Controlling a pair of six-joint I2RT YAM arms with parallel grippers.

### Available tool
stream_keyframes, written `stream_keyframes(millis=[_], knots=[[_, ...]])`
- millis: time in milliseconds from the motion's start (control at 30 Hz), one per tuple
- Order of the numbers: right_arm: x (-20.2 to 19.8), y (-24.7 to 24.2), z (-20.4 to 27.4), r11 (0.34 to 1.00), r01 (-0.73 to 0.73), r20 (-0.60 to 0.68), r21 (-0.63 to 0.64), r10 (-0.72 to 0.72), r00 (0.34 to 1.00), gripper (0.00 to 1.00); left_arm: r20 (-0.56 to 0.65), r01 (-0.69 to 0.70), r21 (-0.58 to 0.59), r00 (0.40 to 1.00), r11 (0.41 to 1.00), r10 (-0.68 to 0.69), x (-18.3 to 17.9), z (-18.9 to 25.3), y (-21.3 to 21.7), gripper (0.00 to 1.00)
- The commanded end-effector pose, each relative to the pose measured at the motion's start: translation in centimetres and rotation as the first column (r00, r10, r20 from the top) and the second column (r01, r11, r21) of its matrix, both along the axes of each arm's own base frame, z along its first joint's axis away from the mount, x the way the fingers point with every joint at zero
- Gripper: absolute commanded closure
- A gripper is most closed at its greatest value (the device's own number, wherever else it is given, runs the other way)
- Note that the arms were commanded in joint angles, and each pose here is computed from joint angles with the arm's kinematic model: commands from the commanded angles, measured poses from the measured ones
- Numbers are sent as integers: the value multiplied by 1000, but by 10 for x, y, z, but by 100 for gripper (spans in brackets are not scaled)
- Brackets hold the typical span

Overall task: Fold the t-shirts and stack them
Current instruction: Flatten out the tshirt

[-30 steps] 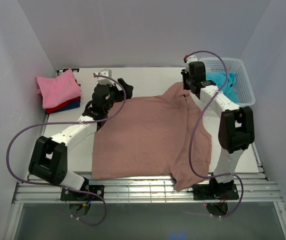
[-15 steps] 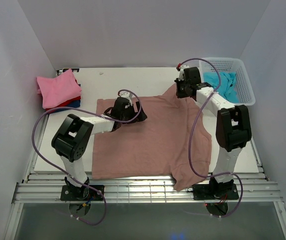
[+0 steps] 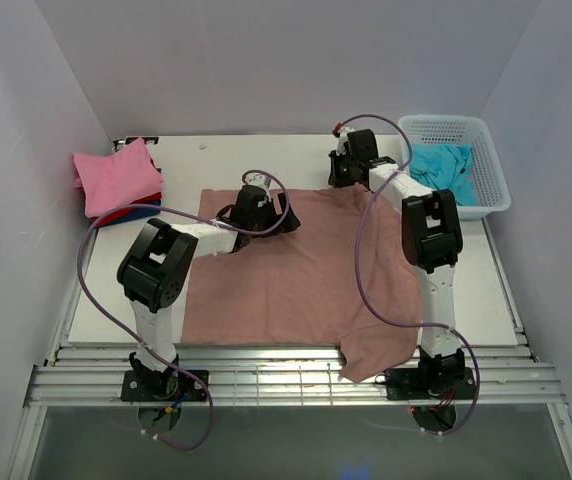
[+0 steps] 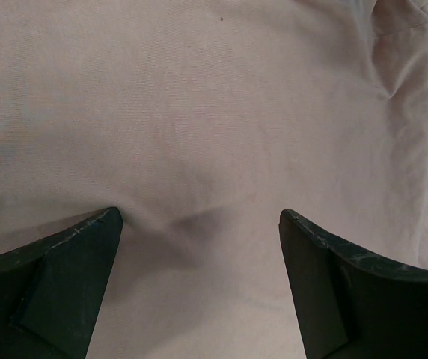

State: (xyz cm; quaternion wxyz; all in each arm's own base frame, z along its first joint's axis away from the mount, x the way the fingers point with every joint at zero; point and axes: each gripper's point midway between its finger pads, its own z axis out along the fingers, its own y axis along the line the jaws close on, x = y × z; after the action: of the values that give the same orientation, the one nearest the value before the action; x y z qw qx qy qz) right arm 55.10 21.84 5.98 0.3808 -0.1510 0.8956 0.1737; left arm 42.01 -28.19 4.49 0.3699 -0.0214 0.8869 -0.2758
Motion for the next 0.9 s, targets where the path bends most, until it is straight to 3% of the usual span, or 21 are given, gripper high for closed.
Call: stream_keyframes(millis=[0, 167, 533, 733, 867], knots=[[31, 17, 25, 999, -14, 78, 46, 10, 997, 89, -93, -17, 79, 995, 997, 25, -18, -28, 14, 2], [27, 4, -2, 999, 34, 10, -40, -34, 999, 90, -88, -42, 104, 995, 994, 51, -27, -21, 27, 2], [-33, -32, -45, 976, 100, -143, -193, -128, 981, 92, -79, -82, 120, 993, 989, 92, -57, -12, 52, 2], [-71, -41, -49, 966, 99, -188, -240, -146, 971, 92, -68, -92, 117, 993, 989, 101, -68, -8, 59, 2], [-75, -44, -37, 967, 114, -156, -228, -152, 976, 92, -66, -85, 109, 994, 990, 92, -68, -7, 58, 2]])
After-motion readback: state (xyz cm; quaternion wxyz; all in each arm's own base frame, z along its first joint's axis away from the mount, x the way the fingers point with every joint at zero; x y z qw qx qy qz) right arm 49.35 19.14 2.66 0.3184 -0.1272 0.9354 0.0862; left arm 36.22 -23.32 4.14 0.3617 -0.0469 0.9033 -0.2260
